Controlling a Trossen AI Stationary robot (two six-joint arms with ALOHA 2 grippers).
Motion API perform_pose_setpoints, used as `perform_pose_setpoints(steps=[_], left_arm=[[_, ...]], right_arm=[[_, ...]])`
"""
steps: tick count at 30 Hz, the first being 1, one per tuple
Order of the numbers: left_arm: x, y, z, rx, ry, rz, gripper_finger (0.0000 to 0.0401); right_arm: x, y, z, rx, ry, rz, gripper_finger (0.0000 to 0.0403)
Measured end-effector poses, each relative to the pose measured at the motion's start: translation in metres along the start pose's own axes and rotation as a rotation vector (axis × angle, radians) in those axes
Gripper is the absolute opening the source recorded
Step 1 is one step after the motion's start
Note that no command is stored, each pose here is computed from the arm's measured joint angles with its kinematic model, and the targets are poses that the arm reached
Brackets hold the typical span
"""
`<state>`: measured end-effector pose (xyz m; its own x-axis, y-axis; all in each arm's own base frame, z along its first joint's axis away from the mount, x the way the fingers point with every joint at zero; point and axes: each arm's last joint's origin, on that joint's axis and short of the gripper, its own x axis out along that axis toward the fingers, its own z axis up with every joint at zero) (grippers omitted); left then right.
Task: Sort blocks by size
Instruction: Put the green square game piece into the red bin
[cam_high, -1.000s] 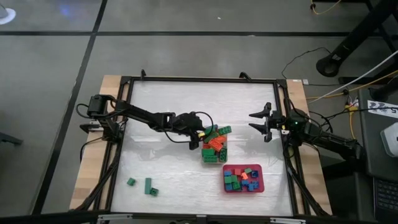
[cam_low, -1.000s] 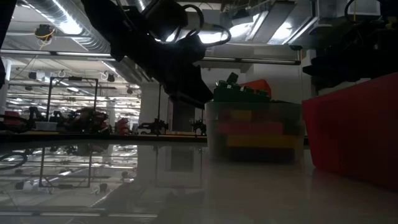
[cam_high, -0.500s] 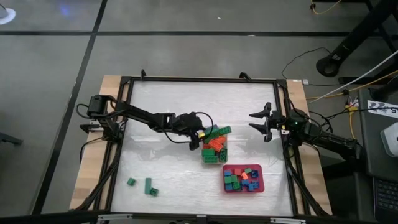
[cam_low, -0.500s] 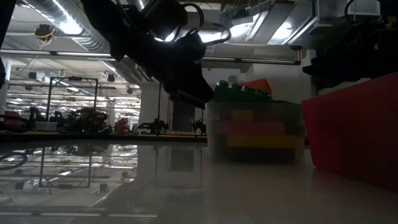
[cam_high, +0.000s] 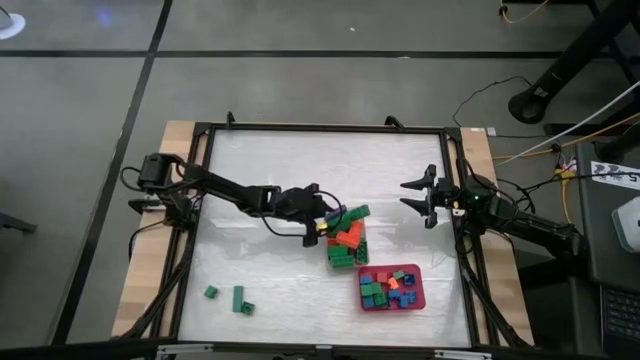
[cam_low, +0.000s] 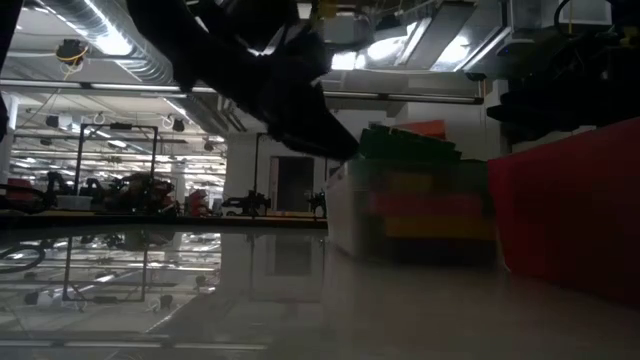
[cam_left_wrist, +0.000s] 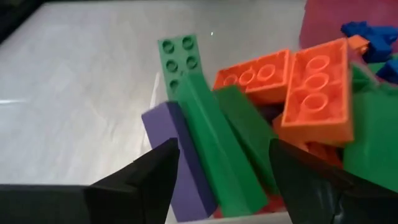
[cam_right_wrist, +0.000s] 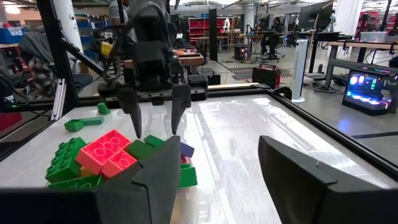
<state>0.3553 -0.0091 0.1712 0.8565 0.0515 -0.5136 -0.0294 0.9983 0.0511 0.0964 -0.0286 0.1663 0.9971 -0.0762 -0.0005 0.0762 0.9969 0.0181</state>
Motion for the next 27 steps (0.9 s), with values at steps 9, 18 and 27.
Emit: perform_pose_setpoints(steps=[9,18,27], left_arm=[[-0.029,-0.003,0.022,-0.036,-0.052,-0.007,0.0237],[-0.080,-0.048,0.011,-0.377,0.245,-0.101,0.0237],[-0.124,-0.111,-0.017,-1.105,0.670,-0.045,0.0237]], right_arm=[[0.000,0.000,0.000,0.000,0.000,0.000,0.0214],[0.000,0.000,0.000,0.000,0.000,0.000,0.0214],[0.000,0.000,0.000,0.000,0.000,0.000,0.0214]])
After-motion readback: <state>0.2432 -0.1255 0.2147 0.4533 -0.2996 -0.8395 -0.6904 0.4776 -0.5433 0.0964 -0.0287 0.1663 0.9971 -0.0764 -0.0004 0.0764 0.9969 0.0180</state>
